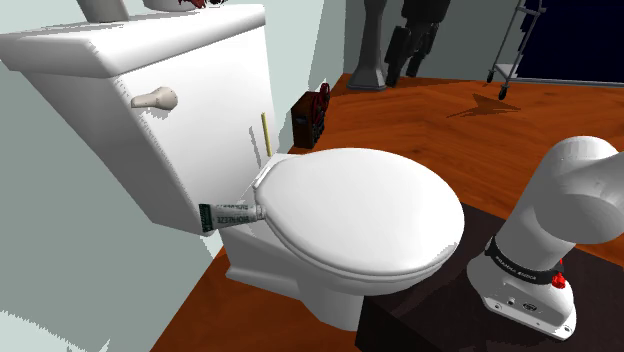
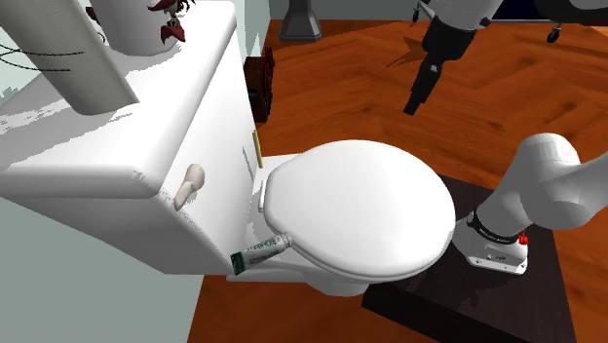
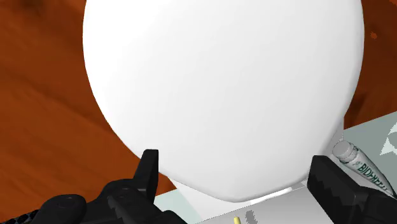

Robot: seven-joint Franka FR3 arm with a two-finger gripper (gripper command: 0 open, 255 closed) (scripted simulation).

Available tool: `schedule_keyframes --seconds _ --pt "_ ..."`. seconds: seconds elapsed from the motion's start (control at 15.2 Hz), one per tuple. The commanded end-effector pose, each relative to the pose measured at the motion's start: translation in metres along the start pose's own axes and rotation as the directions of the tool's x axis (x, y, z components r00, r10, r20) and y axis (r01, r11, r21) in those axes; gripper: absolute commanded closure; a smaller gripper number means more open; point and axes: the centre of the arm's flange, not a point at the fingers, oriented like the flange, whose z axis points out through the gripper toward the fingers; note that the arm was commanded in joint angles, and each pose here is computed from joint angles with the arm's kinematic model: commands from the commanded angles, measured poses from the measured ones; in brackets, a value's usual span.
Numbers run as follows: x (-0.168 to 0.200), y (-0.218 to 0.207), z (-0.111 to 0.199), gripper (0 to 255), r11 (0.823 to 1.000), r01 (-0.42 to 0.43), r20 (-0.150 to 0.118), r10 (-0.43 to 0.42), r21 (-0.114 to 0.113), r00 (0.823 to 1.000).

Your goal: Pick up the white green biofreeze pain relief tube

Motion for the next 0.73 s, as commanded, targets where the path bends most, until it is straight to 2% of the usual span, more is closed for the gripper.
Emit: schedule_keyframes --seconds 0.0,0.33,0.66 --pt "0.000 0.000 0.000 0 1.000 0.000 0.000 0.000 0.000 1.000" --pt "0.038 -0.032 0.040 0 0.990 0.140 -0.017 -0.139 0.006 0.990" --pt "0.072 -0.068 0.080 0 0.961 0.276 -0.035 -0.276 0.010 0.961"
